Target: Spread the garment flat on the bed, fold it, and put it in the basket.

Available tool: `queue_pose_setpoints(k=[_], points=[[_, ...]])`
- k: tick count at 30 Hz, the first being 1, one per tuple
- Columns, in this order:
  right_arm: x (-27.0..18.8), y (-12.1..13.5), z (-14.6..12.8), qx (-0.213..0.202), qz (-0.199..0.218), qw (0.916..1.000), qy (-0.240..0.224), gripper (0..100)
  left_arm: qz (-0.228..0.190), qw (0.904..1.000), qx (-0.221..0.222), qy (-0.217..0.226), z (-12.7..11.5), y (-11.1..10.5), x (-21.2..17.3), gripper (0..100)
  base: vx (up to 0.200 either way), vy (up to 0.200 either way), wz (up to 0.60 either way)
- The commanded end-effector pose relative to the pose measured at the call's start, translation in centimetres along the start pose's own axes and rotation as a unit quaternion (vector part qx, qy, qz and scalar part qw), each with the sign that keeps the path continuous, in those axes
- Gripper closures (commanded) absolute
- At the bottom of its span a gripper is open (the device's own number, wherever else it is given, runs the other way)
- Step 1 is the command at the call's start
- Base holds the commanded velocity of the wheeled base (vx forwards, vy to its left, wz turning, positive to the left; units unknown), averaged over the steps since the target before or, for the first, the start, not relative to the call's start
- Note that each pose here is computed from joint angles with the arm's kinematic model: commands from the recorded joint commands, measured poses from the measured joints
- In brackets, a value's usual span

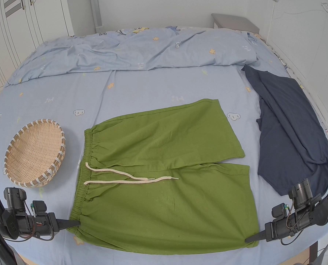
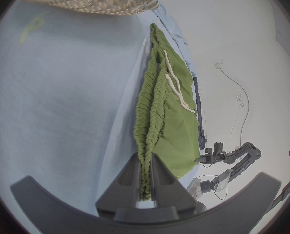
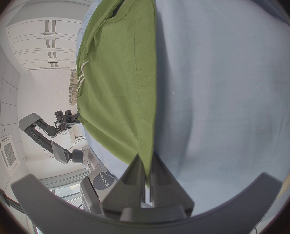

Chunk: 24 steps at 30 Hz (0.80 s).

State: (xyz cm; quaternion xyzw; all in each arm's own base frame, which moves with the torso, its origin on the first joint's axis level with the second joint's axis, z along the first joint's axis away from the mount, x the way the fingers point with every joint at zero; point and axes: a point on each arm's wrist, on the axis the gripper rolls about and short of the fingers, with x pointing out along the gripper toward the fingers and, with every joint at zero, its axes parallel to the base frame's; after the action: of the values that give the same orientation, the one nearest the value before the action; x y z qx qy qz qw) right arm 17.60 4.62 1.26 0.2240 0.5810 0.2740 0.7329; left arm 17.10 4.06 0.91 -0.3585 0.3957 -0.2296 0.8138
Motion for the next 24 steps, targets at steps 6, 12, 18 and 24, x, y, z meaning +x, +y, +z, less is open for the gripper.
queue_pose_setpoints(k=[6,12,18,24], points=[[-2.9,2.0,-2.9,-0.007,-0.014,0.9998,0.008,100,0.010,0.9990,-0.036,0.024,-1.9,-2.1,-1.8,100,0.000,0.000,0.00],[-3.5,1.7,-5.4,-0.019,-0.017,0.9991,0.034,100,0.025,0.9951,-0.081,0.052,-3.3,-2.5,-2.6,100,0.000,0.000,0.00],[-3.6,1.7,-5.4,-0.024,-0.016,0.9991,0.032,100,0.042,0.9944,-0.079,0.056,-4.0,-2.2,-3.3,100,0.000,0.000,0.00],[-4.4,2.8,-2.2,-0.036,-0.011,0.9992,-0.015,100,0.035,0.9958,-0.076,0.039,-2.7,-3.5,-3.5,100,0.000,0.000,0.00]])
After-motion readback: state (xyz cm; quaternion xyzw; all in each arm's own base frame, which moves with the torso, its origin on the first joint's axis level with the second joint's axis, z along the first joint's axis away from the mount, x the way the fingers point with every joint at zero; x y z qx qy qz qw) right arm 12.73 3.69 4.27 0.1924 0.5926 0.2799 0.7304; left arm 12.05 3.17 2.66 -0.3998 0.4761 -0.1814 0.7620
